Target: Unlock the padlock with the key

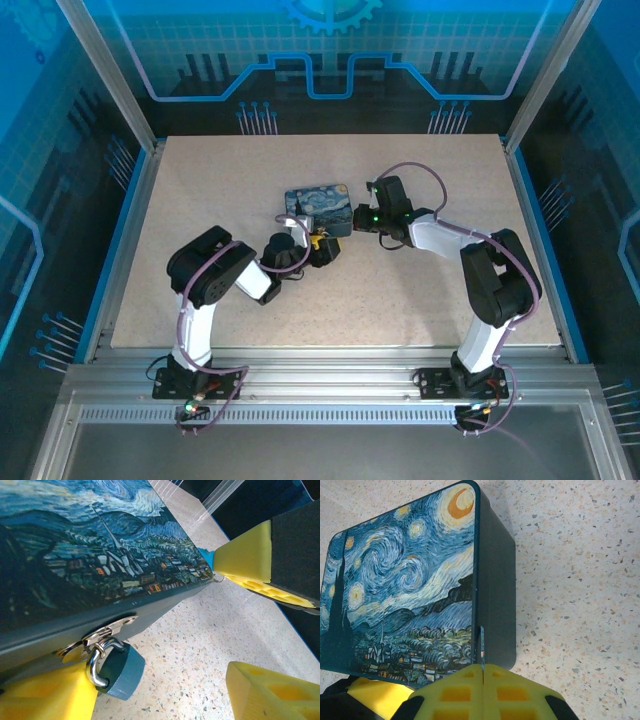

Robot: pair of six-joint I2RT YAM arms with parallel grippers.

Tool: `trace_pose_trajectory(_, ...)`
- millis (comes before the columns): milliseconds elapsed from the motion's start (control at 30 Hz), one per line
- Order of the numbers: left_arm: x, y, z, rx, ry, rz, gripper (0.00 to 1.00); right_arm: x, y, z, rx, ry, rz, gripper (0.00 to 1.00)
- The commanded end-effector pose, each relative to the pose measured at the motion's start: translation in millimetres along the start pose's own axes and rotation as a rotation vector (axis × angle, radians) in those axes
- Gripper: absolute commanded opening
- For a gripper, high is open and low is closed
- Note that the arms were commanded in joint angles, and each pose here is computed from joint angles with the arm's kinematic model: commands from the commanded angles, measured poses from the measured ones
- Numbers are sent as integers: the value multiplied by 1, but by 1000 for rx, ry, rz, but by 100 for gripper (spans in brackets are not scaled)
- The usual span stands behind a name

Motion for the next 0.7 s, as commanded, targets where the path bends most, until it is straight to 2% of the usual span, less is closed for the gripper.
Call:
trace_pose_trajectory(0,-2,1,-4,-17,-47,-28,72,11,1,-7,-21,28,-31,0)
trace_pose_trajectory(100,-2,1,-4,-24,-56,-42,73,11,0,-8,-21,29,-34,0)
trace_pose_trajectory(267,0,0,-4,-39,-61,-60,80,12,0,-8,-19,37,-29,0)
trace_pose_trajectory(500,-4,2,5,-24,-98,-84,70,13,-1,-7,-19,48,-23,0)
trace_pose_trajectory(667,-2,1,7,-24,-94,-95,79,14,-3,-4,-11,60,-22,0)
Point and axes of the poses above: each hand's point on the last joint's axis, 136 mm out from that joint toward the fingers, its own z axis out along the fingers, its own x axis along the line the jaws close on, y = z × x, the point moved 6 cm from there along -z, back along the fingers, and after that the axes turned 10 degrees about -z, right-handed, at the moved point
